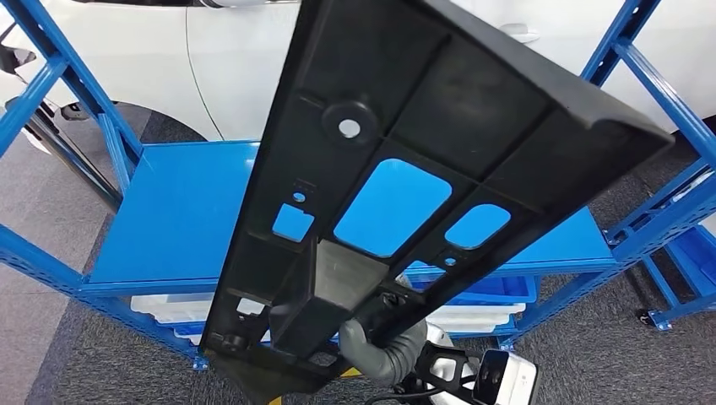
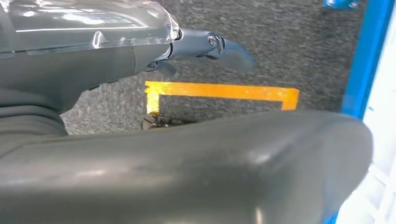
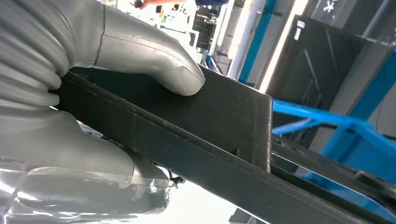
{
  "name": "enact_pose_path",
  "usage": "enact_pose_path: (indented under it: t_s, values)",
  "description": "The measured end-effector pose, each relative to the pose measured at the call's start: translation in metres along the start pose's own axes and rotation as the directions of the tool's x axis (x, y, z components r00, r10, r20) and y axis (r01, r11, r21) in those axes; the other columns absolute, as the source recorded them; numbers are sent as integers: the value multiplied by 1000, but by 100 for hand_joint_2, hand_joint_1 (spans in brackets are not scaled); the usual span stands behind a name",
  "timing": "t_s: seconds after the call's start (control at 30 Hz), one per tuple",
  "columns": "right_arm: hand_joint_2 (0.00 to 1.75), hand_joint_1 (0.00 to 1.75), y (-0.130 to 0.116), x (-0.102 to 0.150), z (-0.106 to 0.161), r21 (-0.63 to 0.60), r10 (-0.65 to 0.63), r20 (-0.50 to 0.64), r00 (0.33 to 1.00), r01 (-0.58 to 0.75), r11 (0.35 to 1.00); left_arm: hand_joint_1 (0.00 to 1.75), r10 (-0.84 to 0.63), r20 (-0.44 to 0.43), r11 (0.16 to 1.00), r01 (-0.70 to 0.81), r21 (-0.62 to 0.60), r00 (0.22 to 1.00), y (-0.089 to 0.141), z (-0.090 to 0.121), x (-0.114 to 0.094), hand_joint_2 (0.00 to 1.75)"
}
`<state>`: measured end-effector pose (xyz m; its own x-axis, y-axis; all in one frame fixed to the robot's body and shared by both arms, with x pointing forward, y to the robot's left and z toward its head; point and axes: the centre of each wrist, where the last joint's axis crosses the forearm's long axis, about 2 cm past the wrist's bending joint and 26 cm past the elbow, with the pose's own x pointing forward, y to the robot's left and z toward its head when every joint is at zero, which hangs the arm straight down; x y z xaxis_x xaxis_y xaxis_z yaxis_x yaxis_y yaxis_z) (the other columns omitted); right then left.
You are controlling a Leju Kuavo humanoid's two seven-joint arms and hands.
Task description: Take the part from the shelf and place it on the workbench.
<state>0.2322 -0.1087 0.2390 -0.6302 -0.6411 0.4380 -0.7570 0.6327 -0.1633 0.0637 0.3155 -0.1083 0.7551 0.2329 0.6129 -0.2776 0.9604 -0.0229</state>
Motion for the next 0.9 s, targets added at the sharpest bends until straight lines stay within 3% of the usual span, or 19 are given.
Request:
enact_pose_path:
  t_s: [0.9]
  values:
    - [175, 175, 2, 8, 6, 54, -26, -5, 1000, 26, 998, 0, 29, -108, 999, -24, 47, 994, 7, 7, -12, 0]
